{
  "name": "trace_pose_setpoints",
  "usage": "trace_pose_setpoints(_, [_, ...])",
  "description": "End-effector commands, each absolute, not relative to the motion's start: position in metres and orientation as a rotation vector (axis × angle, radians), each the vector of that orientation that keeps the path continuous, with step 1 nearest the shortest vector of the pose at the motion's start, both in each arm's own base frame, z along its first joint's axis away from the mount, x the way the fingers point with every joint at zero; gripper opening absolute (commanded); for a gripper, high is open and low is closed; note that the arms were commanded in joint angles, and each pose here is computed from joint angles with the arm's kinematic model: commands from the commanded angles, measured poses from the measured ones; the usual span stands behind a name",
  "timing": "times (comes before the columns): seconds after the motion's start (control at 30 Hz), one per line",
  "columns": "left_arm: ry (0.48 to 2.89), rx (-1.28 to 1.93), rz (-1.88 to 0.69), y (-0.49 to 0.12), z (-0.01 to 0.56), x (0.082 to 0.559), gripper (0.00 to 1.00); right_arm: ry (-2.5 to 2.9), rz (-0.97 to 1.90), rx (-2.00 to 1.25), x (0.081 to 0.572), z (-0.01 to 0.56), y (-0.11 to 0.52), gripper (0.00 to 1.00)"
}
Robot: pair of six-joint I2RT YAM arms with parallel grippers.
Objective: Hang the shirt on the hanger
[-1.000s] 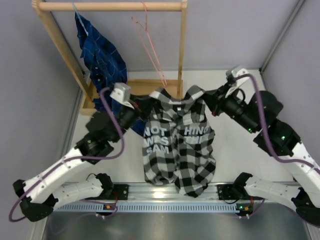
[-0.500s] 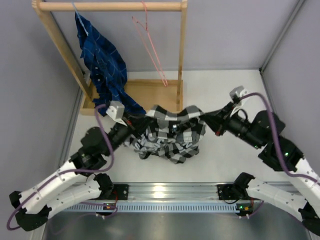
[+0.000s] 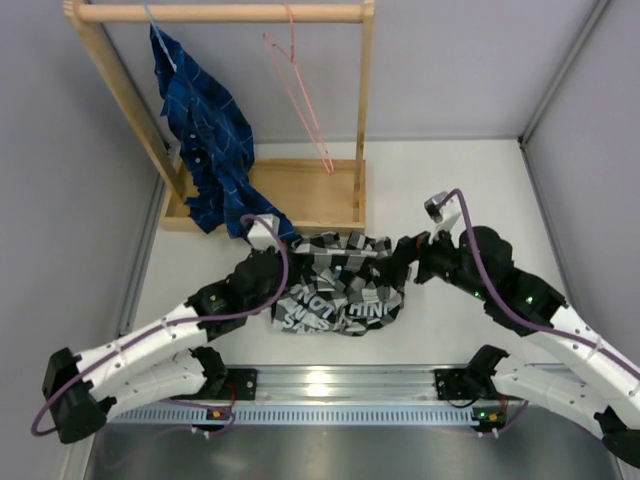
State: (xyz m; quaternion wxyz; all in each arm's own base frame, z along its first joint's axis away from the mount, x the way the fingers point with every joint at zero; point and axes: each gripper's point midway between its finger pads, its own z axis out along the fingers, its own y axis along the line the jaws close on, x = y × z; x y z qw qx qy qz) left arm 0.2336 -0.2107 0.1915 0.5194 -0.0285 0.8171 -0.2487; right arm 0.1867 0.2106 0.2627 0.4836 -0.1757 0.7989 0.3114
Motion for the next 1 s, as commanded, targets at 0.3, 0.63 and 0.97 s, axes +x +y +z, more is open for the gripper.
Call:
trace_pose_setpoints(0.3, [2.102, 0.067, -0.652, -0.252, 0.178, 0.235, 0.00, 1.609, 0.786, -0.586, 0.255, 0.429, 0.289, 0.99])
trace_pose_setpoints(0.63, [2.052, 0.130, -0.727, -0.241, 0.184, 0.215, 0.00, 1.647, 0.479, -0.648, 0.374, 0.424, 0.343, 0.61])
trace_pose_setpoints(0.97, [2.070, 0.148, -0.736, -0.238, 0.172, 0.207, 0.00, 1.631, 0.404, -0.688, 0.404, 0.424, 0.360, 0.26])
